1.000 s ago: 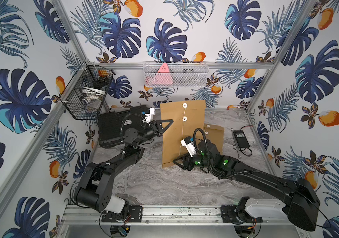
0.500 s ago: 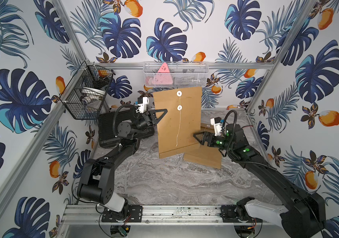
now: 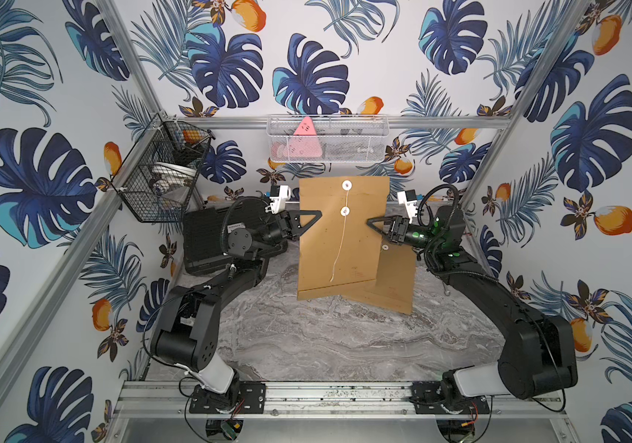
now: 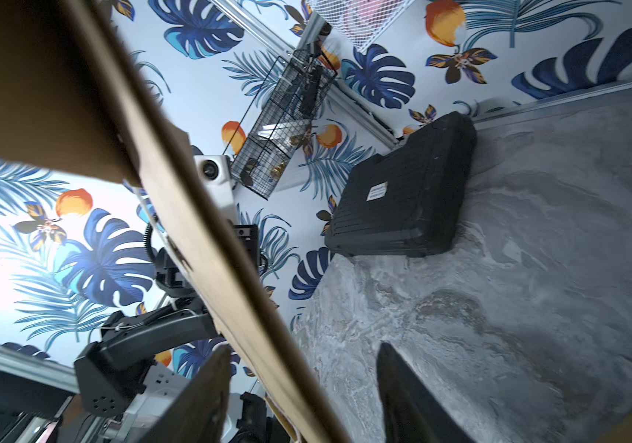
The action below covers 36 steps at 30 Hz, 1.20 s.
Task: Close the mouth of the file bag
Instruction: Adjust the file bag.
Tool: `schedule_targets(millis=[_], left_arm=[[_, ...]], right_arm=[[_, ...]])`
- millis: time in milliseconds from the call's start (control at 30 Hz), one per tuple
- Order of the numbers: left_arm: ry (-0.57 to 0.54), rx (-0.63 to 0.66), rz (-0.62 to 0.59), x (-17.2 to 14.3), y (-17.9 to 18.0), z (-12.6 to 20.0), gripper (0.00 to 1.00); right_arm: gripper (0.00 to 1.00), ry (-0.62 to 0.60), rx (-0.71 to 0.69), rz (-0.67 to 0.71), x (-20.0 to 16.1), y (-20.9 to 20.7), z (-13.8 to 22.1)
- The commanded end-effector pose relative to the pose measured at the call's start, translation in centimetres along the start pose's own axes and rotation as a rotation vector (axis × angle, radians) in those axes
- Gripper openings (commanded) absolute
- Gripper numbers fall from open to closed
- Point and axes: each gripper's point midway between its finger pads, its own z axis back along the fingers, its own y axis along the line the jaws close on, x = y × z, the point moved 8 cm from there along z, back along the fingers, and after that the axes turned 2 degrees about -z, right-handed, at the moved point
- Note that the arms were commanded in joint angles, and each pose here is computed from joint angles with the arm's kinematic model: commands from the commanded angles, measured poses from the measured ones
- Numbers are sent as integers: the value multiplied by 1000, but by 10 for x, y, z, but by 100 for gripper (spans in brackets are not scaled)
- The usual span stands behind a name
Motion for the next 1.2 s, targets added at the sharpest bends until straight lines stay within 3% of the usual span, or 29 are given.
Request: schedule_targets(millis=[0,200,333,467,633,900,933,1000,1033,1167], left_arm=[[17,-36,-48,-3,-8,0,2],[56,7,-61,-6,-4,4,34],[90,46,-88,-2,-6,13,47],[119,79,-100,-2,-1,14,50],[141,58,-83,-5,3,1,43],[168,62,-60,-14,5,1,1],[160,59,-61,-12,4,2,0],[132,44,-59,-6,1,5,0],[114,38,-56,-3,0,7,0],[54,1,-66,4,-6,9,0]], right_arm=[[36,21,143,28,2,21,0],[2,45,184,1,-1,24,1],[0,94,152,34,-10,30,6],[0,140,74,87,-22,34,6],[0,166,114,76,-25,37,-3],[0,159,102,77,-24,33,-7],[0,156,96,75,-24,32,-6],[11,147,67,72,-27,28,-4],[22,139,44,75,-27,27,-3],[52,98,-66,60,-30,20,3]])
